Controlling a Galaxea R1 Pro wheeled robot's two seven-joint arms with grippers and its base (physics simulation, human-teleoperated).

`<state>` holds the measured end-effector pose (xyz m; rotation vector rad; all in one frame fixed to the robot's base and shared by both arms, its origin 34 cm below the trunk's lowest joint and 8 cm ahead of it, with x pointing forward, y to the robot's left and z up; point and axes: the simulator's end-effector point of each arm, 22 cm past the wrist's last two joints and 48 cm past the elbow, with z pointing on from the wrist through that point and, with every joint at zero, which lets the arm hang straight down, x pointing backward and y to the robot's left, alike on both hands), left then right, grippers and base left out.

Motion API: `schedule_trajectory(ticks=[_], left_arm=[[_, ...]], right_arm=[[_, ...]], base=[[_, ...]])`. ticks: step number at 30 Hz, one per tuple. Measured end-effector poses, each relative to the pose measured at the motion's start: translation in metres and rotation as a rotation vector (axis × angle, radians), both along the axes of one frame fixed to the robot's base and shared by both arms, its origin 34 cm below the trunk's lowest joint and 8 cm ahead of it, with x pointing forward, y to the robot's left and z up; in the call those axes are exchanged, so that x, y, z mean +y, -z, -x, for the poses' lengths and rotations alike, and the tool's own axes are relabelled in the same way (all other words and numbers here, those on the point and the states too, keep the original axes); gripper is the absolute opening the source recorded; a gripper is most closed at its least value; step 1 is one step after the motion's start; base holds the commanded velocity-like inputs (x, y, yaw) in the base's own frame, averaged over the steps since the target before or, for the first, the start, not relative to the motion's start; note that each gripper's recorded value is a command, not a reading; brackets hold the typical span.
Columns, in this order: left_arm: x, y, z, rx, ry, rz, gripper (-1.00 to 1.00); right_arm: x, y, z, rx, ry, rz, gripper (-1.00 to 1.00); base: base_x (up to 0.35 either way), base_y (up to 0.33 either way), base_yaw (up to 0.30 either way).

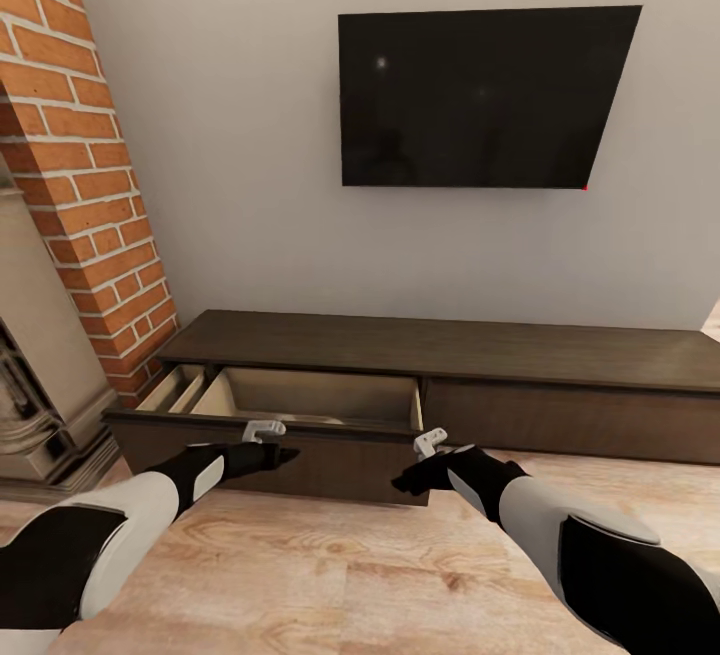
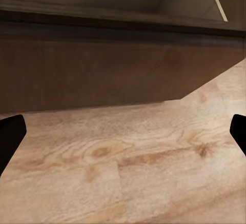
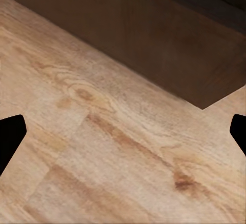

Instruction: Place each of the two pumpkins and all three candles from the living room inside a cabinet in the living room (use any cabinet), then make sure every cabinet is closed, and position the cauldron so it is next to a table in the living room.

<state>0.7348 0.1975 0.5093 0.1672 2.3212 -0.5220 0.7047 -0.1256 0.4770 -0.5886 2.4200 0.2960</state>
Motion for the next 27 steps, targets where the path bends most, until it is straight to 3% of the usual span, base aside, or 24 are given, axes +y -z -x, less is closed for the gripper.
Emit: schedule_trajectory(ticks=[3,4,9,16,20,23,27], left_arm=[[-0.001,0.004,0.003,0.005,0.0,0.0,1.0],[-0.002,0.018,0.014,0.025,0.006,-0.003,1.0],[-0.004,0.031,0.019,0.029,0.004,0.002,1.0],[-0.003,0.047,0.022,0.029,-0.002,0.001,1.0],[0.007,0.058,0.02,0.027,-0.046,-0.04,1.0],[0.002,0.067,0.018,0.027,-0.078,-0.075,1.0],[0.005,0.079,0.017,0.028,-0.128,-0.129,1.0]], right_arm=[[0.001,-0.001,-0.001,-0.009,-0.002,-0.003,1.0],[0.006,0.001,0.0,-0.025,-0.011,-0.012,1.0],[0.024,0.026,0.02,-0.011,-0.031,-0.033,1.0],[0.026,0.039,0.022,-0.029,-0.034,-0.039,1.0],[0.026,0.048,0.023,-0.03,-0.034,-0.039,1.0],[0.027,0.054,0.024,-0.038,-0.036,-0.042,1.0],[0.031,0.055,0.019,-0.095,-0.045,-0.06,1.0]], base=[[0.0,0.0,0.0],[0.0,0.0,0.0],[0.0,0.0,0.0],[0.0,0.0,0.0],[0.0,0.0,0.0],[0.0,0.0,0.0],[0.0,0.0,0.0]])
